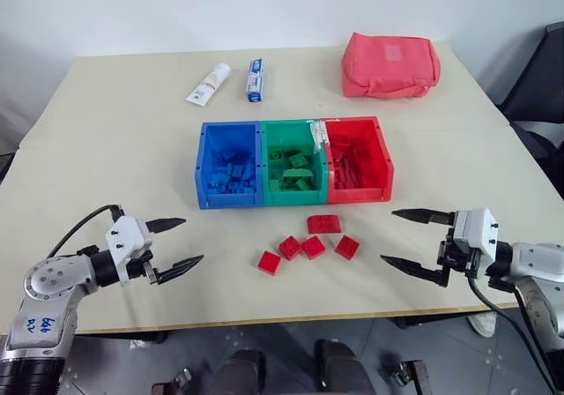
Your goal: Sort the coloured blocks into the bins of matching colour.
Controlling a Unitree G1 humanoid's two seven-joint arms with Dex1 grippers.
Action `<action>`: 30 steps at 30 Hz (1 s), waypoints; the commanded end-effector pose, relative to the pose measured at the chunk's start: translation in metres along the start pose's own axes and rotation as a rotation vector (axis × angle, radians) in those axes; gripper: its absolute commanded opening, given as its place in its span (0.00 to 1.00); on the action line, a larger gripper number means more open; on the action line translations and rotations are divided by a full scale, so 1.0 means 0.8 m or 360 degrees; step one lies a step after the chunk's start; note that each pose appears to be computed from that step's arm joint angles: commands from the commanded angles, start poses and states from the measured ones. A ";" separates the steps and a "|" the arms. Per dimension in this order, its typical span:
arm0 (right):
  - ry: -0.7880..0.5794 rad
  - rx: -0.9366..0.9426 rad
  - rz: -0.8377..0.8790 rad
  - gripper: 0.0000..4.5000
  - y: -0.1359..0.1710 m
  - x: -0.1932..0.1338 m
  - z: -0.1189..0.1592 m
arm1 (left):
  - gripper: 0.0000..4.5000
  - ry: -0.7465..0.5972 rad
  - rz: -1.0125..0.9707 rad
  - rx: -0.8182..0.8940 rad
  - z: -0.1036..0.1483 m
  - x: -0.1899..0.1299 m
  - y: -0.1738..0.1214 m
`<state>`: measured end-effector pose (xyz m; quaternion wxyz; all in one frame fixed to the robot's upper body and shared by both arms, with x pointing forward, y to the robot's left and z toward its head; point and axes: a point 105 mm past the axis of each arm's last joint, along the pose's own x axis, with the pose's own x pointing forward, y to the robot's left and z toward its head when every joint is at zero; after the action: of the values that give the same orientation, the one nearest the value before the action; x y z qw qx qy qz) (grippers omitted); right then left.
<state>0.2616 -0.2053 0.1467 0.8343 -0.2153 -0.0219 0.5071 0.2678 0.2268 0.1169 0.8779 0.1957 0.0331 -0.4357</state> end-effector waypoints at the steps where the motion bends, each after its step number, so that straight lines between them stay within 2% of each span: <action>1: -0.0029 -0.0036 -0.0114 1.00 -0.013 -0.009 0.009 | 0.98 -0.0066 0.0013 0.0086 0.018 0.006 0.003; 4: -0.0037 0.0015 -0.0334 1.00 -0.034 -0.033 0.014 | 0.98 -0.0139 -0.0008 0.0048 0.026 0.015 0.003; 8: 0.0139 0.0013 -0.0374 1.00 -0.024 -0.069 -0.006 | 0.98 -0.0199 -0.0129 0.0054 0.035 0.028 -0.013; 14: 0.0278 0.0040 -0.0487 1.00 -0.027 -0.105 -0.025 | 0.98 -0.0282 -0.0323 0.0161 0.055 0.051 -0.039; 17: 0.0240 0.0118 -0.0316 1.00 -0.012 -0.067 -0.011 | 0.98 -0.0370 -0.0405 0.0182 0.072 0.067 -0.049; 21: 0.0193 0.0232 -0.0195 1.00 -0.007 -0.018 0.005 | 0.98 -0.0374 -0.0404 0.0180 0.070 0.067 -0.047; 26: 0.0426 0.0280 -0.0128 1.00 -0.002 0.035 -0.015 | 0.98 -0.0360 -0.0336 0.0147 0.063 0.052 -0.039; 30: 0.0473 0.0365 -0.0022 1.00 0.013 0.057 -0.024 | 0.98 -0.0344 -0.0311 0.0147 0.060 0.042 -0.042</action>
<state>0.2820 -0.1782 0.1157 0.8572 -0.1885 0.1613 0.4513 0.2616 0.1663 0.1324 0.8243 0.1731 -0.0385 -0.5377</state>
